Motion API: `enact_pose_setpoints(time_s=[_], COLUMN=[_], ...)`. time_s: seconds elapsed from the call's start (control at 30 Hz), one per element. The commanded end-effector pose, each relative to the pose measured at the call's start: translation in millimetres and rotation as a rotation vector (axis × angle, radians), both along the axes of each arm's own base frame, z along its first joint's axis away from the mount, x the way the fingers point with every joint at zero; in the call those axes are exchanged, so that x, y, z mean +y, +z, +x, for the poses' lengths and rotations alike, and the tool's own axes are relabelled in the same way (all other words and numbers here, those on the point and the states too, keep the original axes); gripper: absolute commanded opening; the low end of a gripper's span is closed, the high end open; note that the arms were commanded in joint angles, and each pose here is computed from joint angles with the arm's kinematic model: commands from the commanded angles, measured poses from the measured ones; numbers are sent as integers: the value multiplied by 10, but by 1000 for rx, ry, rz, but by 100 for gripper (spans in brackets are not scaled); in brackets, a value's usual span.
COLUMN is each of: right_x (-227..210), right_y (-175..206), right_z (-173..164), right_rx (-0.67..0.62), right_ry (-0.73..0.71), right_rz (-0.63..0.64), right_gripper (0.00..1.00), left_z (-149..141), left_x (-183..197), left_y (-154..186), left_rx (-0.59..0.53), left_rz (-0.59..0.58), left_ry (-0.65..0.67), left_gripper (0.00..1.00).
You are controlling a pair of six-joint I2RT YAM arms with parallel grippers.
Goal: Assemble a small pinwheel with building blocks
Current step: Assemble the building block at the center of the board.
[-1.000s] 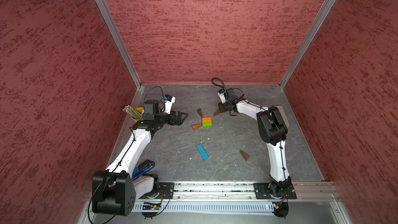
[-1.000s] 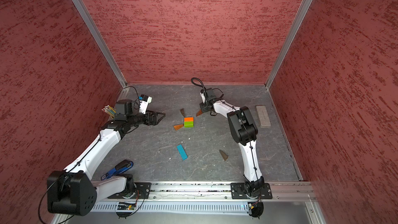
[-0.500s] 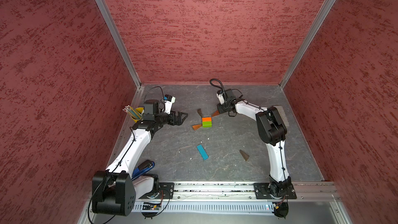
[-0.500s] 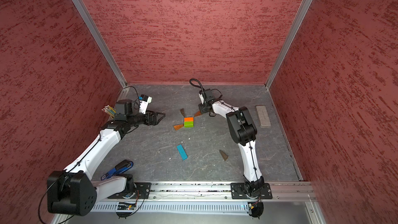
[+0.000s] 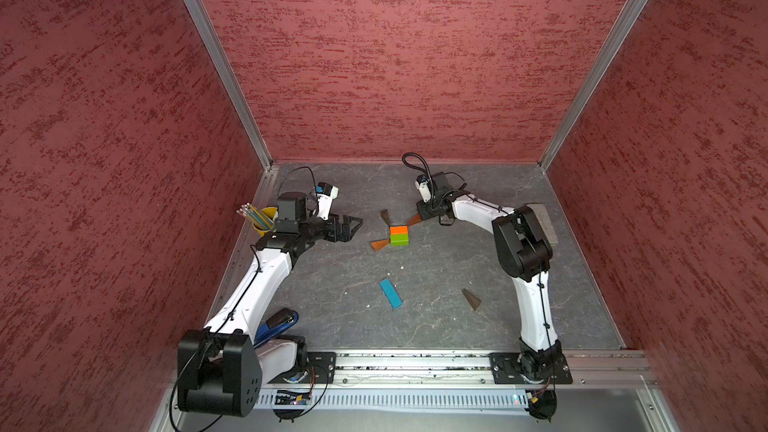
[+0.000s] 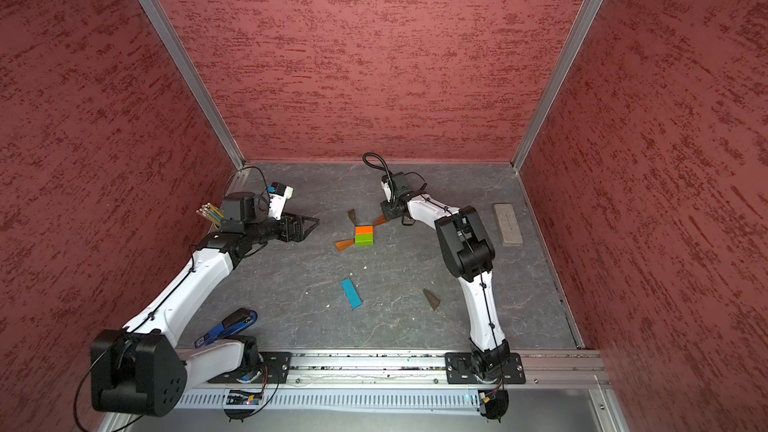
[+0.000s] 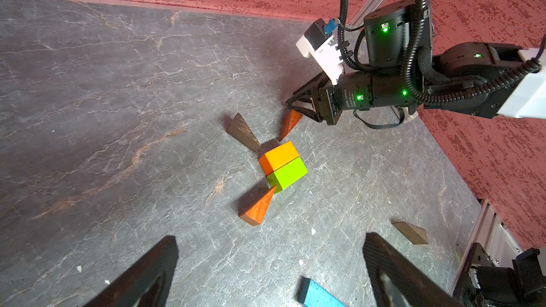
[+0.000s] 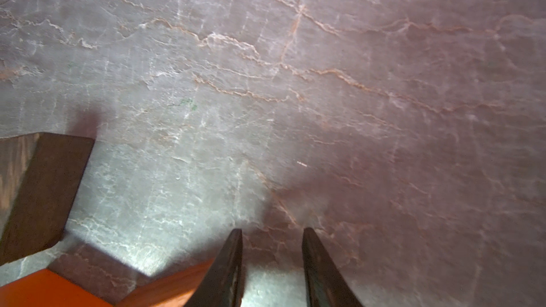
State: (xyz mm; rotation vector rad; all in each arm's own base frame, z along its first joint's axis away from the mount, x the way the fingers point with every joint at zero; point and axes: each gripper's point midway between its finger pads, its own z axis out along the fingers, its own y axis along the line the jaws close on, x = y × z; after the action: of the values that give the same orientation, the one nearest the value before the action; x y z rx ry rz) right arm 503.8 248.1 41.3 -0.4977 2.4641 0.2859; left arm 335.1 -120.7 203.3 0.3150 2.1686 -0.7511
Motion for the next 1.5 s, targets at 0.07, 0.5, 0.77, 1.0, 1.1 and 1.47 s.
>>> enact_pose_setpoints(time_s=[0.07,0.5,0.77,1.0,1.1,1.47], right_x=[94,-81,-337,-291,-227,-53], right_y=[85,389,540,319,185,67], right_z=[62,149,-179,-442,-442,-363], right_rx=[-21,-163,-181,-93,-58,-38], right_ry=[6,-74,-151,-108,-90,-62], right_rz=[16,-30,-19,26,27,38], right_gripper=[38,43,44,43,43,43], left_z=[-17,-20,-21,-19,-22,-24], left_x=[-30,-30,-37,-51,-46,-50], left_y=[118,122,120,121,124,111], left_rx=[-45,-48,-49,-47,-49,-49], left_rz=[0,0,-3,-9,-6,3], left_ry=[-20,-20,-23,-28,-26,-26], left_gripper=[100,100,100,100,100,100])
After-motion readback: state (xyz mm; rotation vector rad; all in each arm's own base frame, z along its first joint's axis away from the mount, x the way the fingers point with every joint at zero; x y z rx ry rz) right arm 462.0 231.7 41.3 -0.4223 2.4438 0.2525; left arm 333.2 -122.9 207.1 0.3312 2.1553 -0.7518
